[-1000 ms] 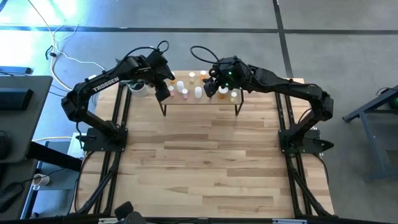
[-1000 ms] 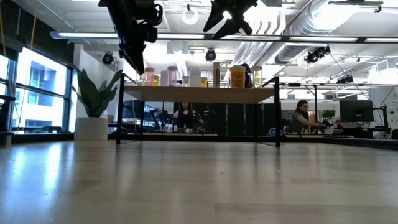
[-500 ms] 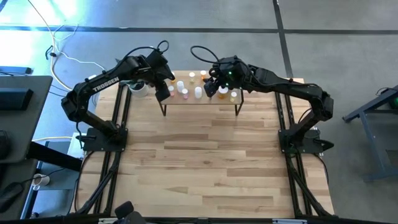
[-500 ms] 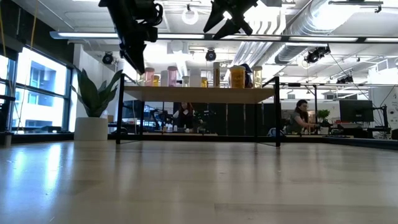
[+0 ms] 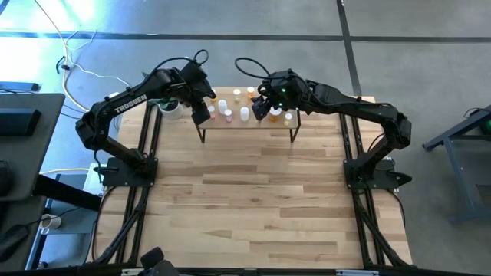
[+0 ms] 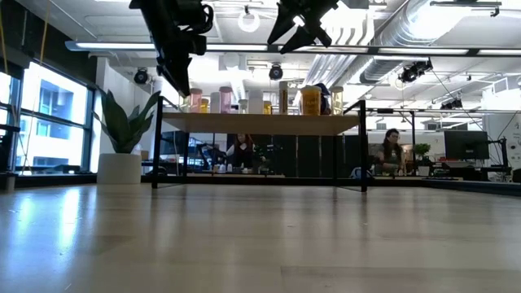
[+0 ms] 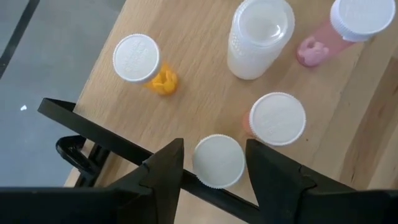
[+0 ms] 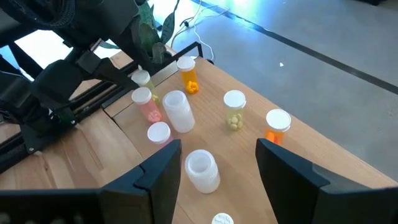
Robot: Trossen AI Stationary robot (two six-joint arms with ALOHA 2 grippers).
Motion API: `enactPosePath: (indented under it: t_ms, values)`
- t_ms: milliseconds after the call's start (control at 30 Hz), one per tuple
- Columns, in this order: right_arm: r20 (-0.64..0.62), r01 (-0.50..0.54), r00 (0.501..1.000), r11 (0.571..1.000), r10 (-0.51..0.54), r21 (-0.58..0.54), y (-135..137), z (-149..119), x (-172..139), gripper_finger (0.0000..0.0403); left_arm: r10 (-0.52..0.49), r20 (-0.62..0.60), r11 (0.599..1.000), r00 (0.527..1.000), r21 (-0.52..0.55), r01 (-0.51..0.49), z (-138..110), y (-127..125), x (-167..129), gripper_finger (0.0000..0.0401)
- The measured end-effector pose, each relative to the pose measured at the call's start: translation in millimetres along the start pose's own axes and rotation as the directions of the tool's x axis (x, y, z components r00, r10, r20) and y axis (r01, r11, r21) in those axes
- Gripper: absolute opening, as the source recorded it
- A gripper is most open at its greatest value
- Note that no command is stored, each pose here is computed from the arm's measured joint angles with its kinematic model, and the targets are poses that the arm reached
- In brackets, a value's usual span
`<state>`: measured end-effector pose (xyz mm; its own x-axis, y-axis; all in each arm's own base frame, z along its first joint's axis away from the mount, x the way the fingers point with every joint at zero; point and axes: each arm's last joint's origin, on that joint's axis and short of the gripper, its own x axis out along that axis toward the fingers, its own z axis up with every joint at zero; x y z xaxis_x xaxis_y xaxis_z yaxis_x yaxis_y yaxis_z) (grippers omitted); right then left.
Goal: Pick and place medicine bottles onto shelf by color
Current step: Put the yellow pill bottle on the shelf, then return to Home Position
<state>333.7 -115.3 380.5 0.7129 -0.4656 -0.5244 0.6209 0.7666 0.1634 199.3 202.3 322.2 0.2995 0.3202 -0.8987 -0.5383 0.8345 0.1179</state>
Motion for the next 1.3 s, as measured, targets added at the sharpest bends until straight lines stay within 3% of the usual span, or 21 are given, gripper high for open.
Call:
enactPosePath:
  t_ms: [433,667,833,1067,1300]
  values:
    - [0.0,0.0,1.0,1.0,0.0,0.001,0,0,0,0.0197,0.066,0.108,0.998,0.992,0.01,-0.067,20,7,-51,0.0165]
    - [0.0,-0.001,1.0,0.999,0.001,0.044,0,0,0,0.0197,-0.012,0.154,1.0,0.988,0.004,0.012,14,2,-81,0.0162]
    - [-0.002,-0.057,0.998,0.995,0.058,0.079,3,1,0,0.0197,-0.135,0.295,0.991,0.946,0.02,0.135,-5,-8,-119,0.0157]
    - [0.05,-0.139,0.989,0.99,0.139,-0.002,18,3,-4,0.0197,-0.169,0.489,0.986,0.856,0.092,0.142,-33,-28,-172,0.0157]
    - [0.095,-0.206,0.974,0.978,0.207,-0.022,39,2,-10,0.0197,-0.247,0.574,0.969,0.781,0.173,0.179,-63,-47,-206,0.0157]
